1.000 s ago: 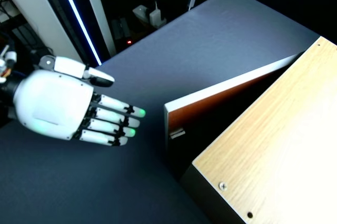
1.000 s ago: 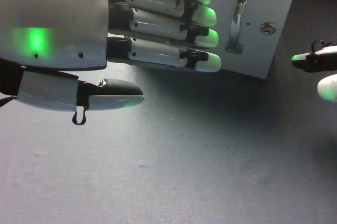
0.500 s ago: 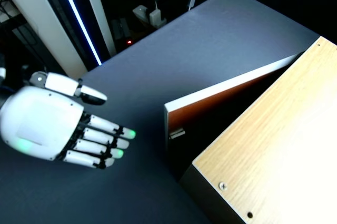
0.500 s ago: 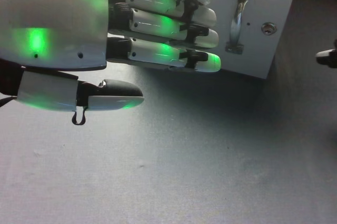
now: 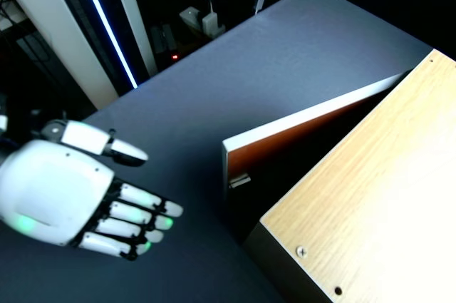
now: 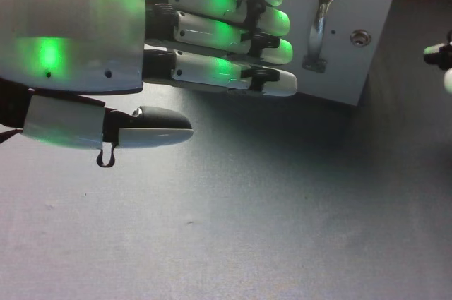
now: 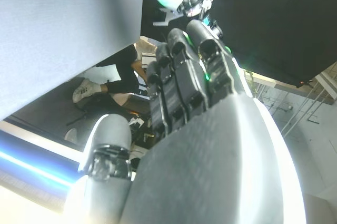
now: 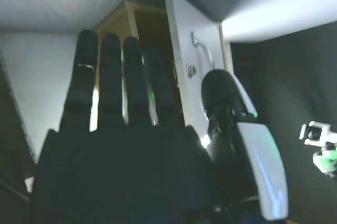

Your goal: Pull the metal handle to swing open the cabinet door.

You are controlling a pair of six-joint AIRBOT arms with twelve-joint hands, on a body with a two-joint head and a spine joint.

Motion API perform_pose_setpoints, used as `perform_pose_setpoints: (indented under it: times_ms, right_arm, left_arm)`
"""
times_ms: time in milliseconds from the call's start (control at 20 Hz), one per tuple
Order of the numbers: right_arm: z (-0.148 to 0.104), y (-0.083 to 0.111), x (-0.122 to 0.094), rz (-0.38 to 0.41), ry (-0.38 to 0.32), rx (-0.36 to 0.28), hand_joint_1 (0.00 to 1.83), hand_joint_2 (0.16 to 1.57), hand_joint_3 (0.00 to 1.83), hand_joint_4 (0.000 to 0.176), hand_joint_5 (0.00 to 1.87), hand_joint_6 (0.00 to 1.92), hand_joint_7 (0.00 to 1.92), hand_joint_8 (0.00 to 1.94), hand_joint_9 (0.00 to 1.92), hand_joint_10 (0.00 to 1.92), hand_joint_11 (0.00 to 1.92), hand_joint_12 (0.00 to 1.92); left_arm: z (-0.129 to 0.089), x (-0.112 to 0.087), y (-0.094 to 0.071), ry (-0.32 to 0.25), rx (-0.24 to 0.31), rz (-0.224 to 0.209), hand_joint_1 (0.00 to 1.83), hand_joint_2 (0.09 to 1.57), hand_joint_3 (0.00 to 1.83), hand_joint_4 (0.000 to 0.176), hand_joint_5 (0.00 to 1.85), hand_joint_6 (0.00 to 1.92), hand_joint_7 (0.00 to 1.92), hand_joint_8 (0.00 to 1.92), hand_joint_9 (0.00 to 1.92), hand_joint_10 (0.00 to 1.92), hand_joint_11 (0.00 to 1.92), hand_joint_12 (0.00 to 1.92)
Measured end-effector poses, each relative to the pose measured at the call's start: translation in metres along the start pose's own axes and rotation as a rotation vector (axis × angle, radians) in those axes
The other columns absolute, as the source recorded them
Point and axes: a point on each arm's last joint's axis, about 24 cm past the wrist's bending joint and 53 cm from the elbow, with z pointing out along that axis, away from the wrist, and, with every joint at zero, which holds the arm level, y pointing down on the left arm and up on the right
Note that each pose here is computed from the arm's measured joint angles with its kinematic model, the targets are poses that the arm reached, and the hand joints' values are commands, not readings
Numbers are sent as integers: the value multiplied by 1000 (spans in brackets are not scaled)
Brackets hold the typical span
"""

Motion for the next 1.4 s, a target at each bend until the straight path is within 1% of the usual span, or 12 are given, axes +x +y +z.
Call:
perform_pose_setpoints:
  times_ms: [100,350,450,550,650,750,1000,1200,1400]
  right_arm:
    - [5,3,-5,26,-11,2,0,1571,40,0,204,5,266,3,256,1,0,718]
    - [13,3,-15,99,-30,15,0,1571,41,0,198,2,266,2,257,2,0,719]
    - [16,2,-19,147,-35,17,0,1571,42,0,193,0,262,0,254,0,0,720]
    - [20,6,-22,193,-40,10,0,1571,42,0,186,1,260,1,254,2,0,715]
    - [25,16,-21,226,-36,-15,0,1571,43,0,188,2,261,1,255,2,0,717]
    - [28,21,-18,268,-28,-32,0,1571,43,0,196,3,268,3,262,3,0,732]
    - [31,28,-23,280,-37,-63,0,1571,42,0,206,6,275,4,268,5,0,740]
    - [36,39,-28,291,-49,-121,0,1571,44,0,200,2,271,2,268,3,0,753]
    - [40,43,-27,288,-49,-147,0,1571,42,0,215,7,280,4,274,5,0,758]
  left_arm:
    - [0,0,0,0,0,0,0,1571,160,0,347,5,395,3,391,5,56,769]
    - [0,0,0,0,0,0,0,1570,160,0,342,1,393,1,385,1,45,768]
    - [0,0,0,1,-1,1,0,1570,157,0,342,1,390,0,380,0,37,767]
    - [0,0,0,0,1,0,0,1571,156,0,343,1,390,0,380,0,39,769]
    - [0,0,0,0,-1,0,0,1571,162,0,331,0,379,0,368,0,31,770]
    - [0,0,0,0,0,0,0,1570,158,0,336,2,380,1,370,1,31,774]
    - [0,0,0,0,0,0,0,1571,158,0,342,3,390,3,378,3,35,785]
    - [0,0,0,0,0,0,0,1571,159,0,337,1,385,0,374,1,31,788]
    - [0,0,0,0,0,0,0,1571,154,0,330,0,381,0,371,0,25,792]
